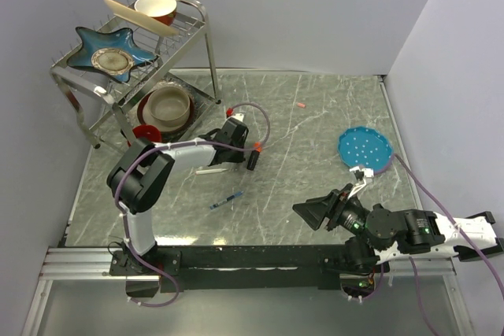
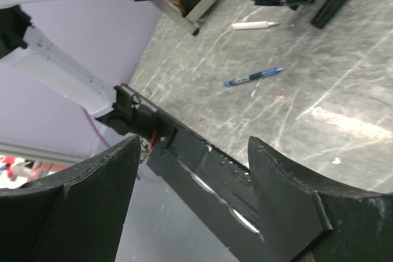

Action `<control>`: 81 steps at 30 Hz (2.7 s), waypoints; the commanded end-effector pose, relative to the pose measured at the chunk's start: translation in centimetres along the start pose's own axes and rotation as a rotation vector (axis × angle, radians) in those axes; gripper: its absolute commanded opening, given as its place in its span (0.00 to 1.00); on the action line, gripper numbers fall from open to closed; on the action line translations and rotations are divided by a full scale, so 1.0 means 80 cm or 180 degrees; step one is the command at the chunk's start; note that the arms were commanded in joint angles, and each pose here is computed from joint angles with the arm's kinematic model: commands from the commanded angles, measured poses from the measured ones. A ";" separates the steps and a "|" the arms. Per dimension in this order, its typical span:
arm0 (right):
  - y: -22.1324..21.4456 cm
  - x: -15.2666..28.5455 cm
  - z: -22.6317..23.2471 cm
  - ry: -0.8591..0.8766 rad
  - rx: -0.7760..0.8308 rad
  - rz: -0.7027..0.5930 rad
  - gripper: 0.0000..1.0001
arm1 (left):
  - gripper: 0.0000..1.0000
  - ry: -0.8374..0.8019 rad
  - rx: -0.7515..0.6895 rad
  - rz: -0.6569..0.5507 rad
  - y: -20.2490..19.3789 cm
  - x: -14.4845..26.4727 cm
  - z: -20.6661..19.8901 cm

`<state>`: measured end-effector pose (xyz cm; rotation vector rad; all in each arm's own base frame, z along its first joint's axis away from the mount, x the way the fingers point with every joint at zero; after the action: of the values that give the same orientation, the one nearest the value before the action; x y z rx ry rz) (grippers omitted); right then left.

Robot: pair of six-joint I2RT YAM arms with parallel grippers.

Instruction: Insert the pens into the pen caps

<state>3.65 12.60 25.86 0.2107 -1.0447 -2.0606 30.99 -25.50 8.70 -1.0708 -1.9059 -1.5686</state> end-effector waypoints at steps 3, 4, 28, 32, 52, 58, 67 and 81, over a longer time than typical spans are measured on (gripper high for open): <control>0.022 0.004 -0.010 -0.0352 -0.0067 -0.0270 0.78 | 0.31 0.0009 0.0063 -0.0019 0.001 0.012 -0.010; 0.024 0.004 -0.012 -0.0417 -0.0069 -0.0309 0.78 | 0.34 -0.0011 0.0081 -0.0057 0.005 0.020 -0.012; 0.114 -0.066 0.025 -0.1132 0.0987 -0.0785 0.73 | 0.99 -0.1674 -0.0031 -0.1158 0.042 0.302 -0.014; 0.117 -0.136 -0.010 -0.1305 0.0982 -0.0409 0.73 | 0.99 -0.1804 -0.0135 -0.1271 0.026 0.322 -0.001; 0.290 -0.344 -0.290 -0.2553 0.0347 -0.0081 0.70 | 0.99 -0.1904 -0.0264 -0.1514 -0.017 0.369 0.038; 0.305 -0.382 -0.362 -0.2573 -0.0037 -0.0287 0.68 | 0.99 -0.1823 -0.0268 -0.1604 -0.015 0.375 0.043; 0.293 -0.414 -0.446 -0.1969 -0.0881 -0.0346 0.65 | 0.99 -0.1771 -0.0278 -0.1591 -0.014 0.372 0.044; 0.266 -0.449 -0.471 -0.1584 -0.1355 -0.0109 0.59 | 0.99 -0.1665 -0.0209 -0.1679 -0.012 0.372 0.049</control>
<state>57.08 7.34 9.54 -0.6010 -0.9077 -2.3835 12.85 -13.57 28.93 -1.1832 -2.6549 -1.7146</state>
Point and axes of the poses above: each gripper's point midway between its finger pads, its own x axis back along the fingers, its own z axis along the line the jaws close on, y = z × x, the point moved 8 cm from there along x, back along the fingers, and after that the axes turned 3 degrees about x, right-handed, at the moved point
